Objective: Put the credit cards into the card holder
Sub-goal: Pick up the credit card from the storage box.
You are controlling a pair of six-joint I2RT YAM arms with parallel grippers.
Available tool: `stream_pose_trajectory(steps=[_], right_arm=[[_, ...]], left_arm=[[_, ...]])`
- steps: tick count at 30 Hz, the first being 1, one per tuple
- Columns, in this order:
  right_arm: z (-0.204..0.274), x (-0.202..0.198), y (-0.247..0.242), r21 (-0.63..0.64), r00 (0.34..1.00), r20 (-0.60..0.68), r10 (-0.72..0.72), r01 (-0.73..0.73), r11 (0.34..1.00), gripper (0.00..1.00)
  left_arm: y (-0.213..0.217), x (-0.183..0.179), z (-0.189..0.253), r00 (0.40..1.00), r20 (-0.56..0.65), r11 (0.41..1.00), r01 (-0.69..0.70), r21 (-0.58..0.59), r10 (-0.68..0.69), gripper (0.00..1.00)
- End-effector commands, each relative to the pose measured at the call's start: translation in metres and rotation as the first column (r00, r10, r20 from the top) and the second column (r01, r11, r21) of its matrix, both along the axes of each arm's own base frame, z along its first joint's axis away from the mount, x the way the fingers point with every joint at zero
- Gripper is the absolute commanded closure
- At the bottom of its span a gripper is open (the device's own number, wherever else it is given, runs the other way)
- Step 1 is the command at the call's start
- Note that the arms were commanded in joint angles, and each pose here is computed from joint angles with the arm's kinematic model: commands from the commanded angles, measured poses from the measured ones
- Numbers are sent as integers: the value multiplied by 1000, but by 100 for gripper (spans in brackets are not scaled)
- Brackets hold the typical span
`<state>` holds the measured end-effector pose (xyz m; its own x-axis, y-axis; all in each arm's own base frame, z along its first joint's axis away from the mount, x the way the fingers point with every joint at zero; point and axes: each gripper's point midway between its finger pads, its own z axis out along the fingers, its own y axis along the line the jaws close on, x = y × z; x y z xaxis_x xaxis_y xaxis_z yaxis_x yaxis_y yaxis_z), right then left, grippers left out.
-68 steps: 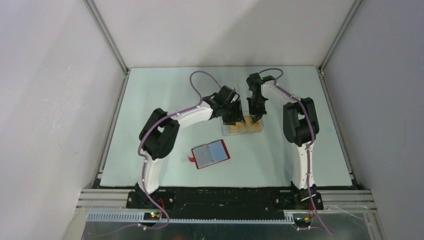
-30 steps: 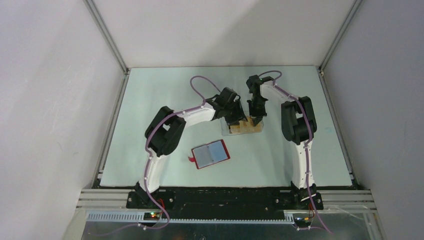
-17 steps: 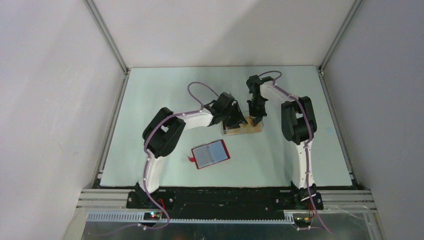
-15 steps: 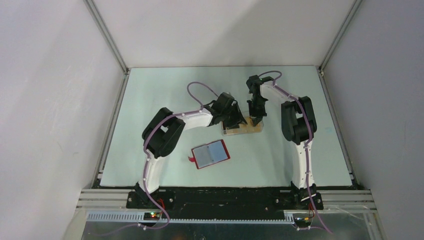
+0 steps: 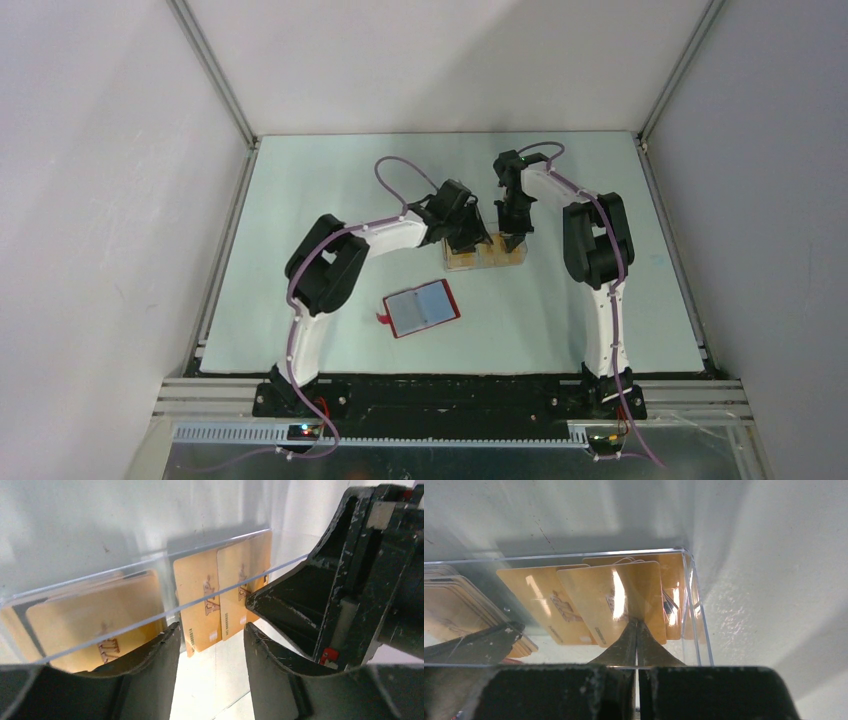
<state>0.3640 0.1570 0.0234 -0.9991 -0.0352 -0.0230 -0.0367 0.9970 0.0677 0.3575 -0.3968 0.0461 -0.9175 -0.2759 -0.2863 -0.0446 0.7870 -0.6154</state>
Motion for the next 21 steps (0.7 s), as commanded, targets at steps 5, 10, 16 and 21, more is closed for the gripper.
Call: stream_pose_trajectory(steps=[5, 10, 16, 21], right_arm=[[-14, -2, -1, 10, 1000, -15, 0, 0, 1000, 100], [-15, -2, -1, 14, 1000, -17, -1, 1, 1000, 100], [-15, -3, -1, 19, 1000, -17, -2, 2, 1000, 100], [-15, -4, -1, 20, 1000, -19, -3, 3, 1000, 100]], left_arm=[[-9, 9, -11, 999, -31, 999, -30, 11, 30, 47], [0, 9, -14, 998, -40, 994, -52, 95, 56, 47], [10, 8, -19, 996, -47, 979, -72, 190, 82, 46], [-6, 8, -24, 996, -79, 985, -38, 167, 51, 45]])
